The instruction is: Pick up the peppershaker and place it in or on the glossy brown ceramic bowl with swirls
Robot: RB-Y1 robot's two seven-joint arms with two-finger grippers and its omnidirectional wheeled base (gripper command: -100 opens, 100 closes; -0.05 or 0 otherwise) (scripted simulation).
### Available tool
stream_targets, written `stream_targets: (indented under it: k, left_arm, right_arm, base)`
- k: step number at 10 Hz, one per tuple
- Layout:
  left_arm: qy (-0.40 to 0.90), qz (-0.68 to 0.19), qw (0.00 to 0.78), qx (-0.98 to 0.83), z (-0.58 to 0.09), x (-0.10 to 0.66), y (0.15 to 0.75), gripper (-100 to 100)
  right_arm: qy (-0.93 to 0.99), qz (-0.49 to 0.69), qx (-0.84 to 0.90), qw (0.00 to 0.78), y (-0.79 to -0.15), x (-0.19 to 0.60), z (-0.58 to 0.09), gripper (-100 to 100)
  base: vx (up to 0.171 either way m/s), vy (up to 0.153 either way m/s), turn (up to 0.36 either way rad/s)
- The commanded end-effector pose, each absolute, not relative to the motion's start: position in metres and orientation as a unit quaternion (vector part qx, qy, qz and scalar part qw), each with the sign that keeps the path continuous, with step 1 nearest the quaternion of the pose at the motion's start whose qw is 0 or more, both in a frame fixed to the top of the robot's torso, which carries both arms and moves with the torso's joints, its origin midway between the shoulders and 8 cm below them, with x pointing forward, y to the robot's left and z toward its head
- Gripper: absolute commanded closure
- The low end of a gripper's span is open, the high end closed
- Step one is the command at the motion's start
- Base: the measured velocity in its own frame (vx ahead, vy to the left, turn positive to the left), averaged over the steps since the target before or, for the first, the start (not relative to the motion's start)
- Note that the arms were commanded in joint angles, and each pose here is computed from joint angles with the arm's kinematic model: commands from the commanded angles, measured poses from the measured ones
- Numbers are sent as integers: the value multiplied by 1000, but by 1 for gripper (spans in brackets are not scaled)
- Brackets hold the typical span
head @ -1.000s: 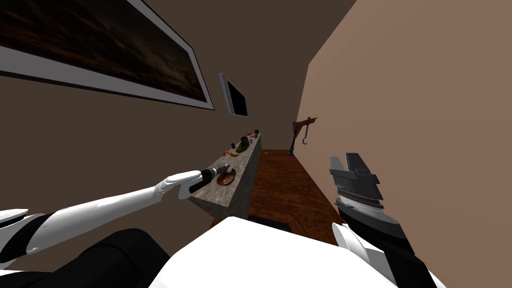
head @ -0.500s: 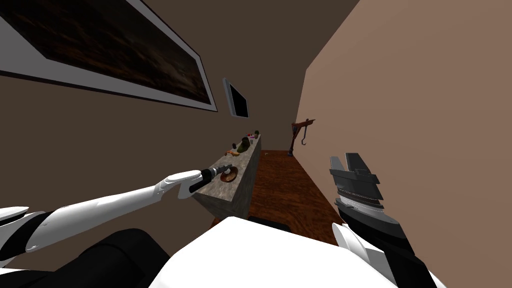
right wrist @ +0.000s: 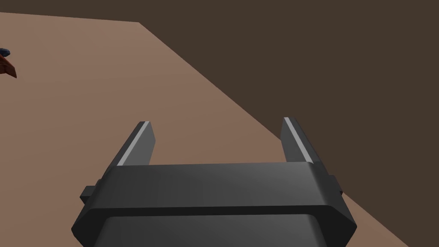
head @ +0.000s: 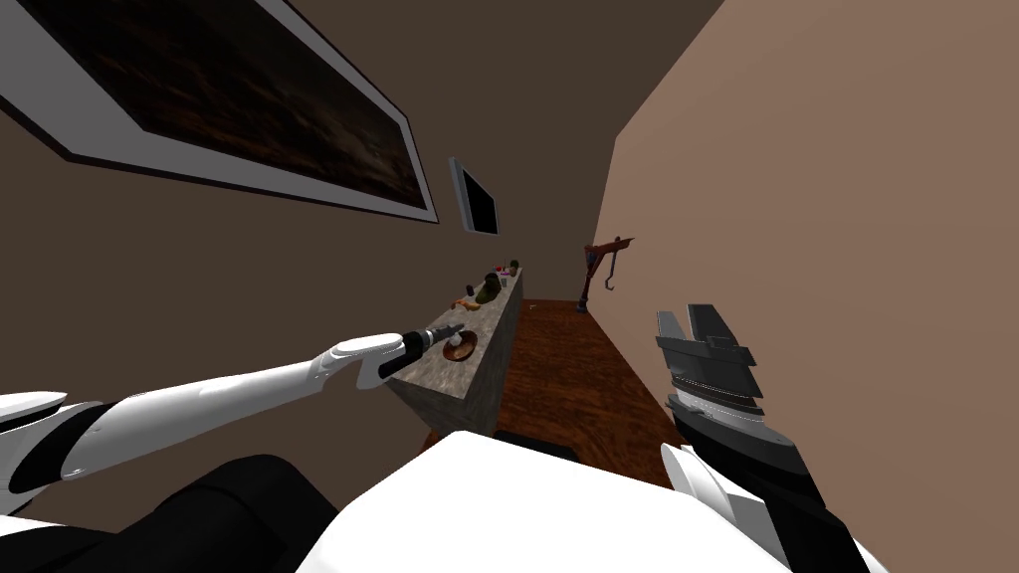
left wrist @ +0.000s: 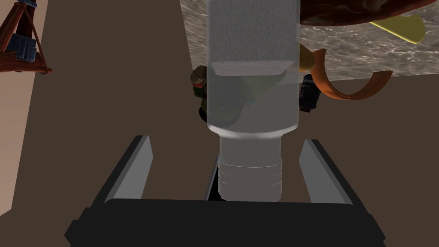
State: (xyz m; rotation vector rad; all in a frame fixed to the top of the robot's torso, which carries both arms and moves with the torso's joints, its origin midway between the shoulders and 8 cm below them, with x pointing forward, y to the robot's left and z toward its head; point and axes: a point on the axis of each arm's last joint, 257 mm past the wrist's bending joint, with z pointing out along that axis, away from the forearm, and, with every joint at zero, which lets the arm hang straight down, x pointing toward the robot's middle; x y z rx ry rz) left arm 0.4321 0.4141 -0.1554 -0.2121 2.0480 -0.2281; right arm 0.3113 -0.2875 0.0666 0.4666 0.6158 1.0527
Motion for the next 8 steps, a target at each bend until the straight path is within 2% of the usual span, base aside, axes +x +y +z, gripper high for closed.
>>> stream_targets:
  k: [1,3,8]
  left_arm:
    - [851,-99,510,-82,-145,433,403,-100]
    - [851,-104,509,-73,-134,436,389,-100]
    - [853,-111,506,-60,-119,438,368,-100]
  right_arm:
    - [286,490,217,794,-288,311,67,0]
    - [286,490,217,794,-288,311,67,0]
    - [286,490,217,794,-288,311,67,0]
  base:
    - [31,29,89]
    - [23,26,98]
    - [14,-15,47]
